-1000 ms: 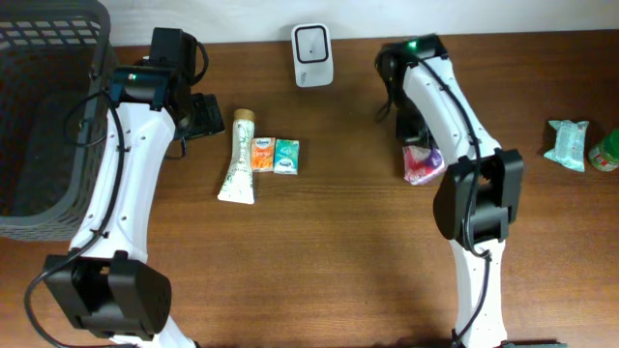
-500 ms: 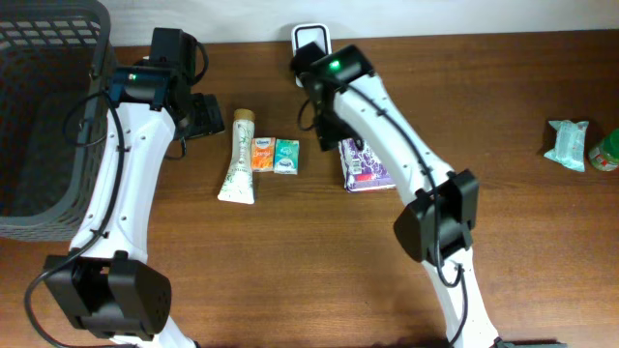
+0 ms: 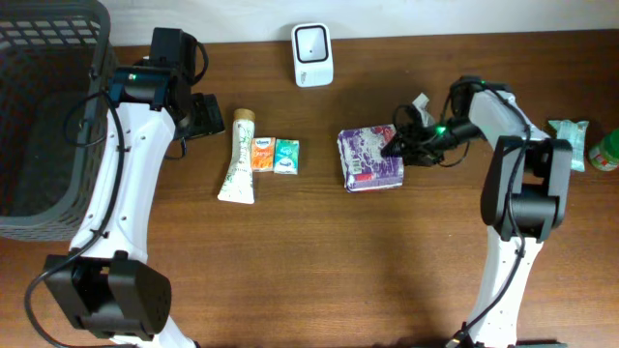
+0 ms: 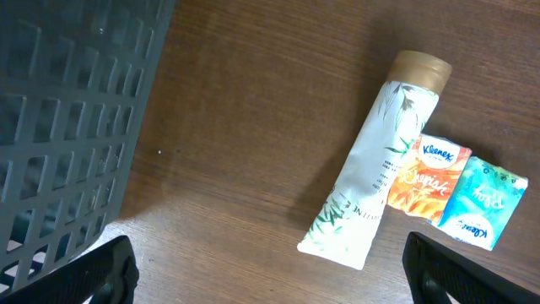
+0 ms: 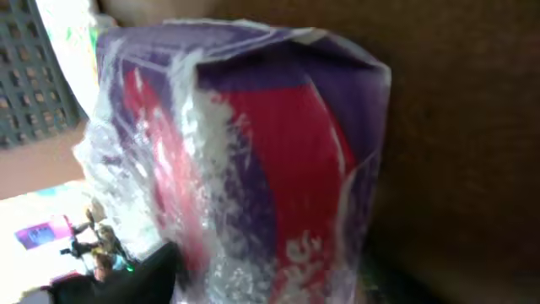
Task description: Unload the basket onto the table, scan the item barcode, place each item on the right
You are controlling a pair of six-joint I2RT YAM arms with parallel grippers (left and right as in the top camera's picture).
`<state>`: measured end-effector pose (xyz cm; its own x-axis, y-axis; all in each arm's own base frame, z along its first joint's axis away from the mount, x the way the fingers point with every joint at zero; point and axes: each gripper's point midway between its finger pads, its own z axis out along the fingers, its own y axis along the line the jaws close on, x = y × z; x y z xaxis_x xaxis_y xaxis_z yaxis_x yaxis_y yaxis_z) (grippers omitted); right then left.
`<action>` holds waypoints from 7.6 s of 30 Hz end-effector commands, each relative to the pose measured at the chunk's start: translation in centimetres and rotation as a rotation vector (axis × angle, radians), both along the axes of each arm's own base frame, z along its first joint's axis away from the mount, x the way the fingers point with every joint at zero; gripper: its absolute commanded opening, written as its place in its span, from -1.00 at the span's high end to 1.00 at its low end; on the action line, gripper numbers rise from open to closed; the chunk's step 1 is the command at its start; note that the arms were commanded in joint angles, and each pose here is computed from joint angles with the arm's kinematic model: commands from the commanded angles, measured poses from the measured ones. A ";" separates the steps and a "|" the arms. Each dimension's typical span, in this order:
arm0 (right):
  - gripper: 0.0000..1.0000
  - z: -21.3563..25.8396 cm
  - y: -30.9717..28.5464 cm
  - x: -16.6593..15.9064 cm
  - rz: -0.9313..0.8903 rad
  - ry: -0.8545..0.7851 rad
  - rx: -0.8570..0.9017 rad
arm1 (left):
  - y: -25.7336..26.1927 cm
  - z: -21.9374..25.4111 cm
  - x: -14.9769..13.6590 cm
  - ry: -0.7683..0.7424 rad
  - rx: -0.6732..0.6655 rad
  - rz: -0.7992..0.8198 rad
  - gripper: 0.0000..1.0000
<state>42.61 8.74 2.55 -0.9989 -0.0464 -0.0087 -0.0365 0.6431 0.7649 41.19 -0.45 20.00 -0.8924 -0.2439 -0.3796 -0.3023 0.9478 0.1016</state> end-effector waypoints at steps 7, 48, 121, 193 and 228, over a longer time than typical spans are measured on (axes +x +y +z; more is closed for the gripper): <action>0.92 11.3 -2.9 3.9 -0.097 -0.110 -0.581 | -0.1 0.6 -0.1 -0.018 0.003 0.003 -0.98; -0.97 13.9 8.3 1.2 -0.050 -0.383 -1.080 | -0.1 0.6 -0.1 -0.018 0.002 0.003 -0.98; -0.87 6.1 10.3 3.1 0.058 -0.137 -0.229 | -0.1 0.6 -0.1 -0.018 0.002 0.003 -0.98; 0.92 9.7 -41.5 -1.4 -1.089 0.068 -1.191 | 0.0 0.6 -0.1 -0.018 0.003 0.004 -0.98; -0.82 6.6 14.7 4.9 -0.019 -0.218 -0.357 | 0.0 0.6 -0.1 -0.018 0.002 0.005 -0.98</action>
<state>49.14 18.15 11.49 -0.9712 -0.0098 -0.2382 -0.1224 0.8779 0.4629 41.22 -0.46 20.01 -0.8921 -0.2436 -0.3805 -0.3021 0.9479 0.1013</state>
